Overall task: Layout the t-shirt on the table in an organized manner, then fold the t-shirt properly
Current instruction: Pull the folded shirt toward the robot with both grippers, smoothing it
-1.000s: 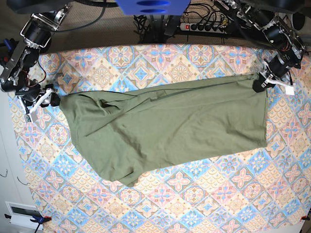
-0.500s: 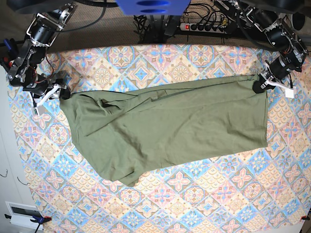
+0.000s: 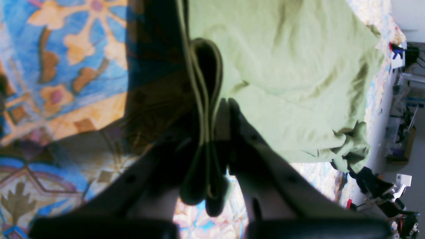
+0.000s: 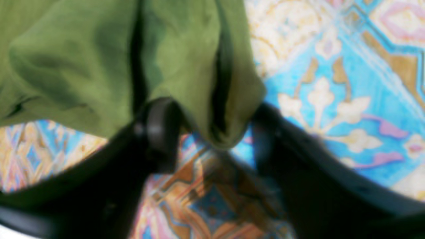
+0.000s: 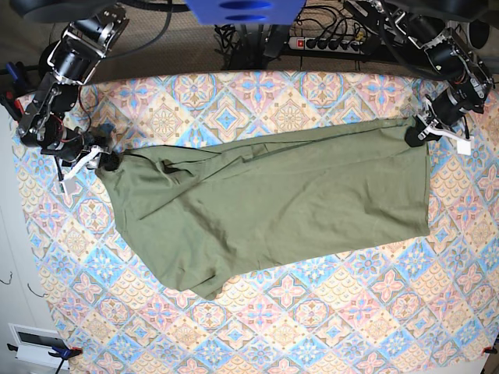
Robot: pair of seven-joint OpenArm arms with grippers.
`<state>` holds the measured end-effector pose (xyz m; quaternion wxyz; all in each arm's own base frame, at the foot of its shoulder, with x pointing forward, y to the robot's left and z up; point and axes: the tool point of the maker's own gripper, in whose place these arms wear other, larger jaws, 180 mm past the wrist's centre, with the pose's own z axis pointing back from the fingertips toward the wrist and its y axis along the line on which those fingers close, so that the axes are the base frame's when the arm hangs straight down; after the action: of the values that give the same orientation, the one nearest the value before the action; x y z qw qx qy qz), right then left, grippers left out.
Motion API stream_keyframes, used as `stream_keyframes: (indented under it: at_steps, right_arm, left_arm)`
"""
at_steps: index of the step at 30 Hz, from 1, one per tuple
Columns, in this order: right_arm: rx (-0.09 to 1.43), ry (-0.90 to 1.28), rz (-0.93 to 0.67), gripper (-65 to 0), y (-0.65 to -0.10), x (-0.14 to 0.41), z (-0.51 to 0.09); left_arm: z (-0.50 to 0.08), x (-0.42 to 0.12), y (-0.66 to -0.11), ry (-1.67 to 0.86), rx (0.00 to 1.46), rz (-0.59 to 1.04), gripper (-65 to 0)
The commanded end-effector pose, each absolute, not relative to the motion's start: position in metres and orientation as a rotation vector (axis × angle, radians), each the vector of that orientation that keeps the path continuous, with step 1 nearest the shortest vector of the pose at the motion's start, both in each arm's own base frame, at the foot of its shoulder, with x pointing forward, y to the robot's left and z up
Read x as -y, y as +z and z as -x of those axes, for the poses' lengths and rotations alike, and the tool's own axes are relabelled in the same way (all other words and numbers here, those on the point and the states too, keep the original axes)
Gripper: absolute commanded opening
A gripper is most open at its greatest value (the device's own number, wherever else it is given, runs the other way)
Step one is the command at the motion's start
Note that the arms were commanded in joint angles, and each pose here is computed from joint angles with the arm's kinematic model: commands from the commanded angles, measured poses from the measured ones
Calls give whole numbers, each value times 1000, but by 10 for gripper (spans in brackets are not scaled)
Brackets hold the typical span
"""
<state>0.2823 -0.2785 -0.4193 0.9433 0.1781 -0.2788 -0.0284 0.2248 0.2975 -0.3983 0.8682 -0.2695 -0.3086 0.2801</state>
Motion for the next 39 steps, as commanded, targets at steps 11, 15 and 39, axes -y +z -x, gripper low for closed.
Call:
stream_keyframes:
  at_steps: [11, 15, 39]
  right_arm:
    - [653, -84, -463, -619, -402, 273, -280]
    - [654, -100, -481, -619, -400, 284, -265]
    - [512, -141, -321, -619, -400, 331, -164]
  left_arm:
    - [-235, -305, -384, 533, 678, 544, -650]
    - [-233, -294, -391, 414, 590, 520, -650]
    - [-180, -293, -401, 220, 403, 404, -650]
